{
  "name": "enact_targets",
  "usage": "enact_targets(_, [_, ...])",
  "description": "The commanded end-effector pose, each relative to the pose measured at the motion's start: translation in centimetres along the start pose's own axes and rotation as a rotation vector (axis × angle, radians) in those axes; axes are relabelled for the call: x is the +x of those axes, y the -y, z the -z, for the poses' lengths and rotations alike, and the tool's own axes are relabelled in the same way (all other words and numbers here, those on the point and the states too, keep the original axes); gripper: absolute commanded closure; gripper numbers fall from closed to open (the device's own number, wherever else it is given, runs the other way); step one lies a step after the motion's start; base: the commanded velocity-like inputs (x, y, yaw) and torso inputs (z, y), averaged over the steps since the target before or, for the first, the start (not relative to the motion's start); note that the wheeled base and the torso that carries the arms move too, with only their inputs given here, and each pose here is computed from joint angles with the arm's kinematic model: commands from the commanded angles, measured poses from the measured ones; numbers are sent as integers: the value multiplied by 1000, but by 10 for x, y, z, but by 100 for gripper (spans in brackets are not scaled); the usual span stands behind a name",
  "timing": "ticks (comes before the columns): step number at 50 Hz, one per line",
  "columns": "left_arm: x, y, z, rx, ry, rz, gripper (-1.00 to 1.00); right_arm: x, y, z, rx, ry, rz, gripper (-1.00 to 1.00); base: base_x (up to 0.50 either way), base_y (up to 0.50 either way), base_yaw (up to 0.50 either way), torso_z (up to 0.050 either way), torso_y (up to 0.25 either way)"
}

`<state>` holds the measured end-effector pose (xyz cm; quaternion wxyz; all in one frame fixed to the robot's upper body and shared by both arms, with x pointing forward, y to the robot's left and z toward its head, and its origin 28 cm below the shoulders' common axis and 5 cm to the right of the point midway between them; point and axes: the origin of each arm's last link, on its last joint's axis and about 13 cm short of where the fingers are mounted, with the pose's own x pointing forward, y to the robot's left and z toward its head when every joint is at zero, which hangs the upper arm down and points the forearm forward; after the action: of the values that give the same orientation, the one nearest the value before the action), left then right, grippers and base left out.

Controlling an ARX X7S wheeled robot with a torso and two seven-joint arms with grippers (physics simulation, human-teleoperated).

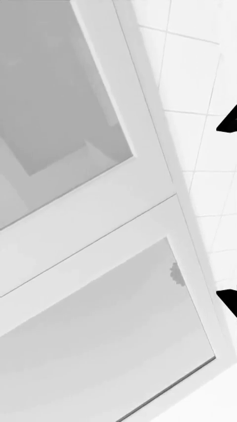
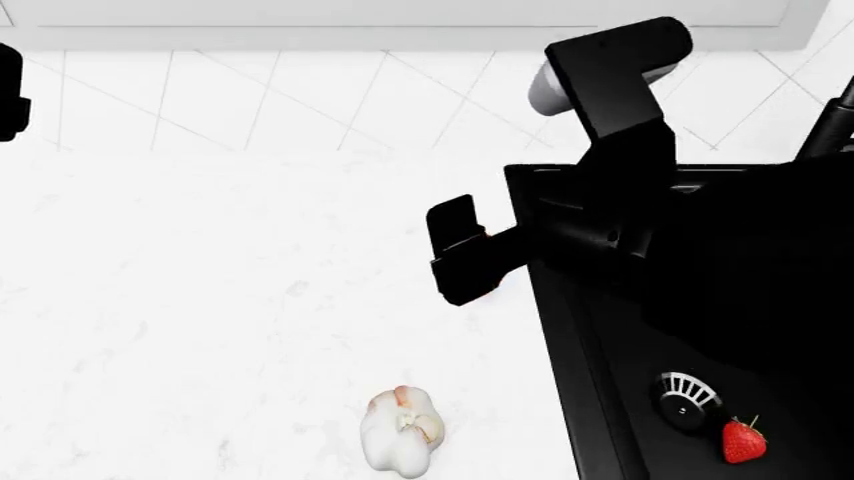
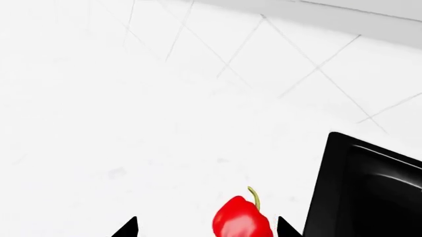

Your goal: There is a mixed pile of frozen fruits and vegetables on the counter. Locate all the frozen vegetables and place the items in a bowl on the counter. Take all the frozen fruits and defrost them in a running sink.

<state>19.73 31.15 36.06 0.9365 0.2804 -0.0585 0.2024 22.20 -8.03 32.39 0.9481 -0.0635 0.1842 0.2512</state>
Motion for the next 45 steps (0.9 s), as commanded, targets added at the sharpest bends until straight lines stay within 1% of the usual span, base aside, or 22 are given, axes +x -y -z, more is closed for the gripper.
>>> enact_targets(1, [1,1,0,0,0,2,-100,19,8,9,42,-1,6,-100,0,0,0,0,0])
enact_targets(9, [1,2,2,0,-1,4,-100,34,15,11,63,8,39,-100,0,0,0,0,0])
enact_targets(17, [1,1,2,-2,-3,1,-100,33,18,9,61,1,81,-100,0,0,0,0,0])
enact_targets(25, [1,1,2,-2,-2,3,-100,43,22,18,75,-32,92,-100,0,0,0,0,0])
enact_targets(33, [1,1,4,-4,-6,1,-100,55,26,30,93,-60,93,-100,0,0,0,0,0])
enact_targets(45, [1,2,4,-2,-6,4,-100,67,25,44,108,-84,60,-100,0,0,0,0,0])
